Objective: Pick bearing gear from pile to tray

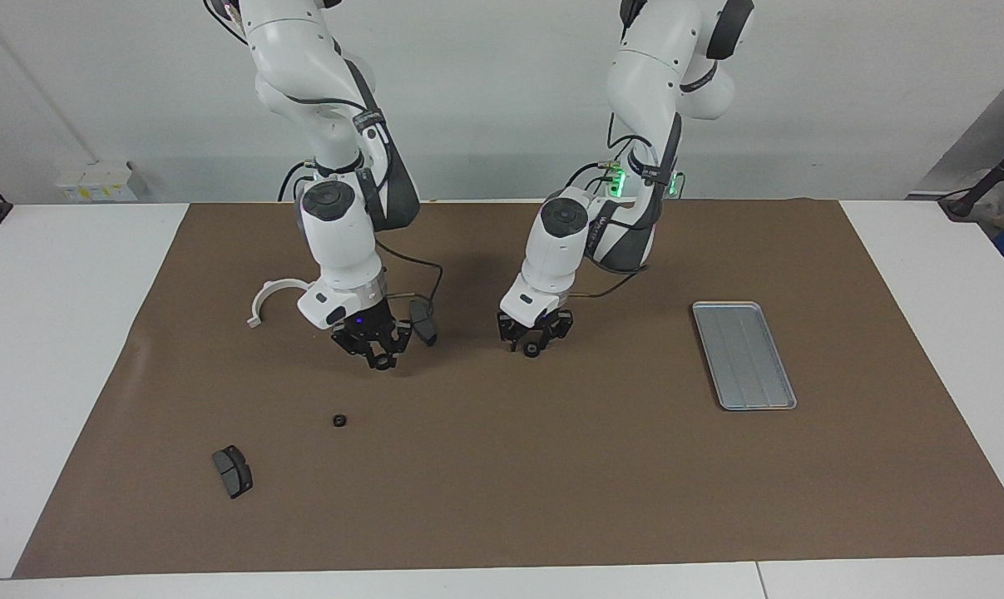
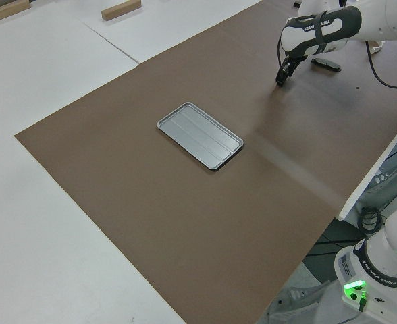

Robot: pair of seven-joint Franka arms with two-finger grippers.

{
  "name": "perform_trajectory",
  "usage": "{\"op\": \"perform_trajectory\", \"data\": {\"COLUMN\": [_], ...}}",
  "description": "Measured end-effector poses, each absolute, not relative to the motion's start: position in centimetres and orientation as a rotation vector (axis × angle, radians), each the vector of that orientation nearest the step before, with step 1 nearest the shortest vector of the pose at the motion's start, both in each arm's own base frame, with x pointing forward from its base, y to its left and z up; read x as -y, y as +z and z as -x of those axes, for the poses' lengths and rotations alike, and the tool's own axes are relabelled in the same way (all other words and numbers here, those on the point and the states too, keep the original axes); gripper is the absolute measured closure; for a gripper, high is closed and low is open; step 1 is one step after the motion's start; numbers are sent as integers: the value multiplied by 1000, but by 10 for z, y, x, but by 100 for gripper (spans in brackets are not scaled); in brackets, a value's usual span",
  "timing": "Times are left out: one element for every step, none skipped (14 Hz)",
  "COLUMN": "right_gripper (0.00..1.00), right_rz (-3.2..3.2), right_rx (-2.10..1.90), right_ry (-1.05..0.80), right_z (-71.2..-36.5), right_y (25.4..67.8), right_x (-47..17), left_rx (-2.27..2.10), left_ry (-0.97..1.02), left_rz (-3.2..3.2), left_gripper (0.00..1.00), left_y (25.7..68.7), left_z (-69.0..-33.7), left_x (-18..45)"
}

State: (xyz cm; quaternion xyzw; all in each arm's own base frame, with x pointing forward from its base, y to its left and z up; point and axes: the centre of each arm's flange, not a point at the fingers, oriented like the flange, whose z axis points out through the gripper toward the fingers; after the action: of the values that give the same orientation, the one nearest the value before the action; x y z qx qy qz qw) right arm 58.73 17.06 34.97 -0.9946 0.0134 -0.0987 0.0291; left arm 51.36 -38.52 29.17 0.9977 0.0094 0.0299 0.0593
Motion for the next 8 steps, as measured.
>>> {"op": "perform_trajectory", "data": {"right_gripper": [65, 65, 65, 65, 65, 65, 65, 65], "right_rz": [3063, 3058, 3052, 3046, 3041, 3037, 3034, 3031], "right_rx": [-50, -58, -66, -74, -82, -89, -94, -103], "right_ry": [-313, -322, -331, -338, -344, -348, -352, -352], "right_z": [-589, -591, -594, -596, -598, -599, -600, -601], "right_y": [353, 355, 357, 359, 361, 362, 364, 366], "right_x": [-175, -179, -182, -188, -192, -196, -200, -203], "left_rx": [-30, -29, -29, -27, -27, -26, -26, -26], "left_ry": [90, 91, 92, 94, 95, 95, 95, 95], "left_rz": [-3022, -3022, -3021, -3019, -3019, -3018, -3018, -3018], "left_gripper": [48, 53, 53, 57, 58, 62, 62, 62], "left_y": [291, 291, 291, 292, 292, 293, 293, 293], "left_z": [-514, -514, -514, -514, -514, -514, -514, -514], "left_x": [385, 385, 385, 386, 386, 386, 386, 386]}}
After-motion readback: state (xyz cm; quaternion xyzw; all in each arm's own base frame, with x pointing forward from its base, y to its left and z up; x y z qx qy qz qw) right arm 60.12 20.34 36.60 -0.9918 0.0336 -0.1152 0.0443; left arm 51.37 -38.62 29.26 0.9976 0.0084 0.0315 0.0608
